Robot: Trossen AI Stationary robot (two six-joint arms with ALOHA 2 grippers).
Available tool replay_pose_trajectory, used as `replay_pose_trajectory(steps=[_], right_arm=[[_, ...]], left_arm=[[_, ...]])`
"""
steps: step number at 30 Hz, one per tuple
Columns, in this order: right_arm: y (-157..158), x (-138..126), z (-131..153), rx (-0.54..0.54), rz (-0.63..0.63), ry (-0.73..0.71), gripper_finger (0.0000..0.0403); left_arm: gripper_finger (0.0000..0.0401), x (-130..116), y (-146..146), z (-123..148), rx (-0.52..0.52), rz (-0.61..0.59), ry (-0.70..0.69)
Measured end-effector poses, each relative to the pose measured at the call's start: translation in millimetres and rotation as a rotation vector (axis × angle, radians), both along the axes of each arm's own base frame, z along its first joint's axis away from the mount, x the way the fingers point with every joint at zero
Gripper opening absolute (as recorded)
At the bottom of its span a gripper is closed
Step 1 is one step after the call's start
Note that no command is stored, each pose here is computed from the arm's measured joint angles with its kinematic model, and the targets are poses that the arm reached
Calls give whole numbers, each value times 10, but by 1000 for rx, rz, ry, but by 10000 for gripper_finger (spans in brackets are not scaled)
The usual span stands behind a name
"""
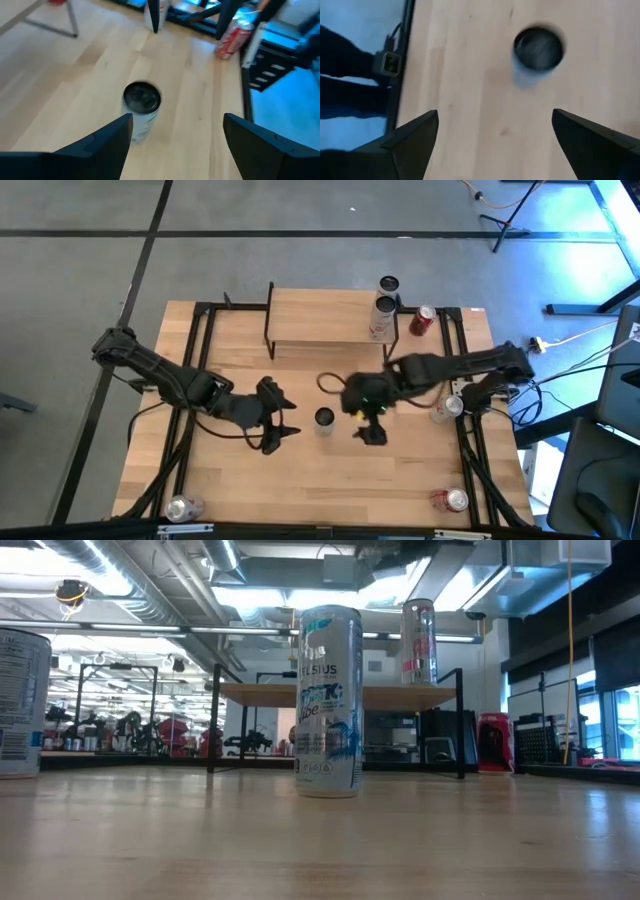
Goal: Place canned beverage on shelf
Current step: Put the bottom white blue-soda can on the shelf
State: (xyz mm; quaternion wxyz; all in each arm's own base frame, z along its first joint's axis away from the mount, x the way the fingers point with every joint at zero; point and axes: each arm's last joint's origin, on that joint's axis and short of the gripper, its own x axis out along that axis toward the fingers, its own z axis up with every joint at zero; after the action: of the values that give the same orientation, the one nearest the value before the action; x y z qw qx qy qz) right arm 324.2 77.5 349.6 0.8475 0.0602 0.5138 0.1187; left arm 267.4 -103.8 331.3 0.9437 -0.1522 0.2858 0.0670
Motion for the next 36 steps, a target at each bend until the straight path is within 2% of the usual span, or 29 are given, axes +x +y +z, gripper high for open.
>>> replay_pose_trajectory(steps=[7,13,16,21,28,31,36], right_arm=[[129,-493,-84,-38,-210,-42,376],[198,-762,-245,26,-317,-102,376],[213,-844,-342,28,-362,-91,376],[254,-886,-439,46,-393,-68,376],[257,-865,-491,61,-401,-80,376],[259,-860,-486,65,-402,-87,376],[261,-856,-484,69,-404,-89,376]], left_arm=[[300,85,136,-32,81,-27,19],[328,309,258,-250,82,-79,106],[334,443,302,-382,107,-41,126],[332,575,323,-535,145,-11,149],[332,771,270,-784,163,-127,178],[331,839,262,-921,197,-145,210],[331,926,270,-1095,192,-160,246]])
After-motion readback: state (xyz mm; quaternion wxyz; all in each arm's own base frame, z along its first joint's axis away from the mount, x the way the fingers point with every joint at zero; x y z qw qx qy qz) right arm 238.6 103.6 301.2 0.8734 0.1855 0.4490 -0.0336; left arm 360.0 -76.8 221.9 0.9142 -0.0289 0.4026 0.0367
